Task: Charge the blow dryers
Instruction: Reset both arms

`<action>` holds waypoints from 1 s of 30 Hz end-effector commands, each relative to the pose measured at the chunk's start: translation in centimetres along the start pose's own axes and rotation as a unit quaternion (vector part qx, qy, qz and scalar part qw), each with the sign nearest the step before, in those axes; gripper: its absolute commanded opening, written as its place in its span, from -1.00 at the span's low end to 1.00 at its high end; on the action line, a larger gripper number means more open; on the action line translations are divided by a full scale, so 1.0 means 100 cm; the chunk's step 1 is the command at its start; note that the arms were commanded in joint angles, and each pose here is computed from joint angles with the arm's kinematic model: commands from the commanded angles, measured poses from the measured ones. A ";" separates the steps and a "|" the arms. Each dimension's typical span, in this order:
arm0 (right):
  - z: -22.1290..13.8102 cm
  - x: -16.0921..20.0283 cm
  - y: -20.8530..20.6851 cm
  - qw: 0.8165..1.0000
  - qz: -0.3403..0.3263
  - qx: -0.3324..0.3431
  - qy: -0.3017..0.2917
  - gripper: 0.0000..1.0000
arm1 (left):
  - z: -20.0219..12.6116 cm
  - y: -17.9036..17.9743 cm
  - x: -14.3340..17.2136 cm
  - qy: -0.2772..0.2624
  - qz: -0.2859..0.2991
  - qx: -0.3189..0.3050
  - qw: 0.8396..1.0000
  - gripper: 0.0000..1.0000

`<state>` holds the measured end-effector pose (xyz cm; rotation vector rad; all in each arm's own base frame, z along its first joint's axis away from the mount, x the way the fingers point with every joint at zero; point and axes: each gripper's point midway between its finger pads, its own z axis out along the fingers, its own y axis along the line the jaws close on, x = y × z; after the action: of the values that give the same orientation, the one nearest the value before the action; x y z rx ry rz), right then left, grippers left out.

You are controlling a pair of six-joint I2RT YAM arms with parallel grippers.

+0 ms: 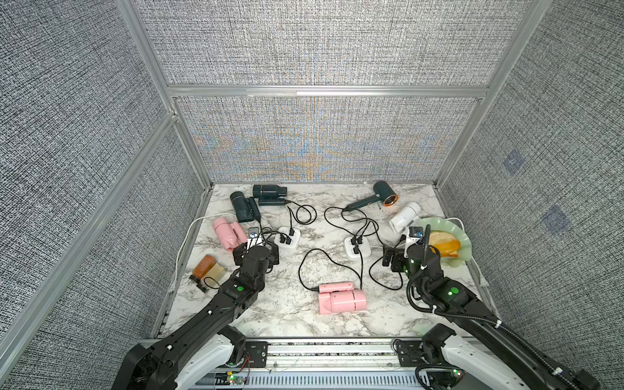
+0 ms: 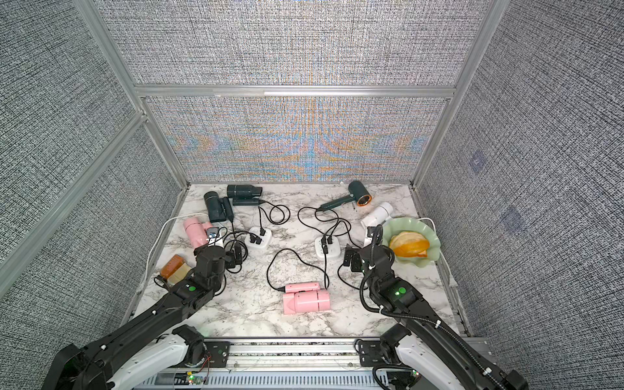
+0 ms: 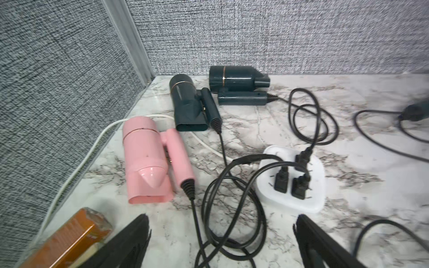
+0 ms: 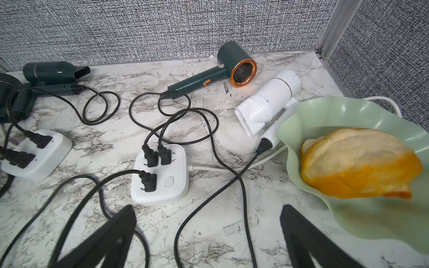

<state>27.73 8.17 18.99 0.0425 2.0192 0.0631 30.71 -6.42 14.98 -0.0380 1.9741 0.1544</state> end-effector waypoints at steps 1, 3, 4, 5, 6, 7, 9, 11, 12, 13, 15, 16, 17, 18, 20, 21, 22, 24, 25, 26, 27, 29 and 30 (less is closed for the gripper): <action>0.001 -0.015 -0.009 0.999 -0.002 0.029 -0.041 0.97 | 0.010 0.011 -0.008 -0.031 0.003 -0.013 0.999 0.99; 0.002 -0.015 -0.011 0.998 -0.004 0.036 -0.044 0.98 | 0.014 0.014 -0.011 -0.034 0.002 -0.008 0.999 0.99; 0.003 -0.015 -0.010 0.998 -0.006 0.036 -0.045 0.97 | 0.015 0.018 -0.014 -0.044 0.002 -0.011 0.999 0.99; 0.004 -0.016 -0.009 0.998 -0.008 0.035 -0.046 0.97 | 0.016 0.020 -0.016 -0.053 -0.002 -0.010 0.999 0.99; 0.006 -0.015 -0.009 0.998 -0.011 0.035 -0.045 0.98 | 0.017 0.024 -0.018 -0.059 -0.004 -0.008 0.998 0.99; 0.007 -0.015 -0.008 0.998 -0.013 0.035 -0.045 0.97 | 0.019 0.028 -0.019 -0.059 -0.008 -0.010 0.998 0.99; 0.010 -0.014 -0.007 0.998 -0.020 0.036 -0.043 0.97 | 0.024 0.037 -0.018 -0.054 -0.017 -0.014 0.998 0.99; 0.011 -0.016 -0.008 0.998 -0.024 0.043 -0.044 0.98 | 0.026 0.044 -0.020 -0.058 -0.020 -0.015 0.998 0.99; 0.012 -0.017 -0.009 0.998 -0.027 0.047 -0.045 0.97 | 0.027 0.047 -0.020 -0.061 -0.018 -0.018 0.998 0.99; 0.013 -0.017 -0.010 0.997 -0.033 0.050 -0.046 0.98 | 0.028 0.051 -0.020 -0.064 -0.016 -0.023 0.998 0.99; 0.014 -0.018 -0.012 0.996 -0.034 0.057 -0.051 0.98 | 0.031 0.059 -0.014 -0.062 -0.016 -0.034 0.997 0.99; 0.015 -0.017 -0.015 0.996 -0.032 0.064 -0.055 0.99 | 0.032 0.060 -0.010 -0.063 -0.016 -0.032 0.997 0.99; 0.016 -0.016 -0.017 0.996 -0.032 0.067 -0.058 0.98 | 0.033 0.063 -0.006 -0.066 -0.018 -0.032 0.997 0.99; 0.017 -0.016 -0.020 0.995 -0.033 0.074 -0.063 0.98 | 0.034 0.065 -0.003 -0.070 -0.022 -0.029 0.997 0.99; 0.018 -0.018 -0.027 0.993 -0.032 0.093 -0.070 0.98 | 0.036 0.065 0.003 -0.078 -0.024 -0.023 0.996 0.99; 0.019 -0.017 -0.031 0.992 -0.031 0.103 -0.069 0.98 | 0.038 0.066 0.005 -0.078 -0.024 -0.022 0.996 0.99; 0.020 -0.017 -0.032 0.992 -0.036 0.103 -0.066 0.98 | 0.041 0.066 0.008 -0.075 -0.022 -0.023 0.997 0.99; 0.024 -0.015 -0.034 0.992 -0.046 0.105 -0.058 0.99 | 0.046 0.066 0.008 -0.075 -0.018 -0.024 0.997 0.99; 0.026 -0.015 -0.036 0.991 -0.048 0.112 -0.055 0.98 | 0.050 0.065 0.007 -0.071 -0.012 -0.020 0.997 0.99; 0.027 -0.014 -0.038 0.991 -0.051 0.116 -0.053 0.98 | 0.053 0.064 0.004 -0.069 -0.013 -0.019 0.997 0.99; 0.029 -0.013 -0.039 0.990 -0.055 0.120 -0.051 0.98 | 0.056 0.063 0.003 -0.069 -0.012 -0.014 0.997 0.99; 0.032 -0.013 -0.043 0.989 -0.061 0.127 -0.050 0.98 | 0.060 0.060 -0.002 -0.079 -0.007 -0.007 0.997 0.99; 0.034 -0.013 -0.045 0.988 -0.063 0.129 -0.052 0.99 | 0.062 0.059 -0.005 -0.086 -0.006 -0.002 0.996 0.99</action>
<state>30.72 4.08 17.39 0.0713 1.9578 -0.2565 34.87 0.92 11.64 -0.0814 1.8854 0.1900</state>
